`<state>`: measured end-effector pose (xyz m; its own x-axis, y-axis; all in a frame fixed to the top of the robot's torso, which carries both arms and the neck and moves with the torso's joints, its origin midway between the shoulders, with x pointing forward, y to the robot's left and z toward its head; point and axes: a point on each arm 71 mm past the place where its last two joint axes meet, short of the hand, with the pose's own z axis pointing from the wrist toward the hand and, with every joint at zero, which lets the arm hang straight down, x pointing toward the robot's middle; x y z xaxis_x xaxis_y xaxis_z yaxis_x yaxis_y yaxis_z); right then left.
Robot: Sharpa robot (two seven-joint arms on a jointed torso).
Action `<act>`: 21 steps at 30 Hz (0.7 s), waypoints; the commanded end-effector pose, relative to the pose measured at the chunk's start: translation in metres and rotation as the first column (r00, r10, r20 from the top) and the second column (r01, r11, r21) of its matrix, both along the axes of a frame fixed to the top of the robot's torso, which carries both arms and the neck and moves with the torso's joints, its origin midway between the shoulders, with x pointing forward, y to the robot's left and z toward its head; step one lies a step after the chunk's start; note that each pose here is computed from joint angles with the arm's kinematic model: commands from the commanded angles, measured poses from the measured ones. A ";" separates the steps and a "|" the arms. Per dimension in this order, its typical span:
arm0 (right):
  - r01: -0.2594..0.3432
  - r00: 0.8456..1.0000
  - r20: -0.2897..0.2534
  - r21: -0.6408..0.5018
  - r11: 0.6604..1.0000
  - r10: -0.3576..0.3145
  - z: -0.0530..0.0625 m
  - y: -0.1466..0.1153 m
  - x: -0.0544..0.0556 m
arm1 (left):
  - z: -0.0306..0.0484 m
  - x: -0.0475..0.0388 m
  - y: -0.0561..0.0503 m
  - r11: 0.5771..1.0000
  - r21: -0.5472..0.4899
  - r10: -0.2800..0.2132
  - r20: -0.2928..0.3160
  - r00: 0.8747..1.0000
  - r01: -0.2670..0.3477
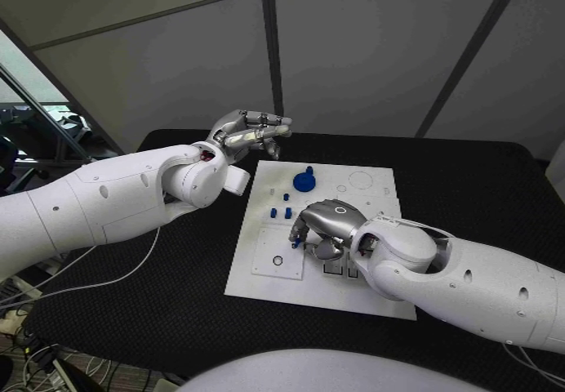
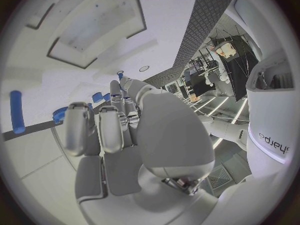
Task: Assemble the parts on the task board
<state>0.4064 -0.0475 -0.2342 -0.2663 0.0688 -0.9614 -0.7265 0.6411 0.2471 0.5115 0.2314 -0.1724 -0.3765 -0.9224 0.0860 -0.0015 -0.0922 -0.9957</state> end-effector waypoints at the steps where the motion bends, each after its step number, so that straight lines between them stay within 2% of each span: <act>1: -0.020 1.000 0.006 -0.024 1.000 0.020 -0.001 0.002 -0.001 | 0.0014 0.0000 -0.002 1.000 -0.012 -0.012 -0.001 1.000 0.012; 21: -0.026 0.999 0.033 -0.008 1.000 0.027 0.000 0.008 -0.002 | 0.0008 -0.0001 -0.002 1.000 -0.011 -0.018 -0.008 1.000 0.018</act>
<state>0.4056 -0.0414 -0.2361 -0.2532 0.0504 -0.9661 -0.7400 0.6332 0.2270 0.5114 0.2309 -0.1730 -0.3814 -0.9201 0.0889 -0.0089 -0.0925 -0.9957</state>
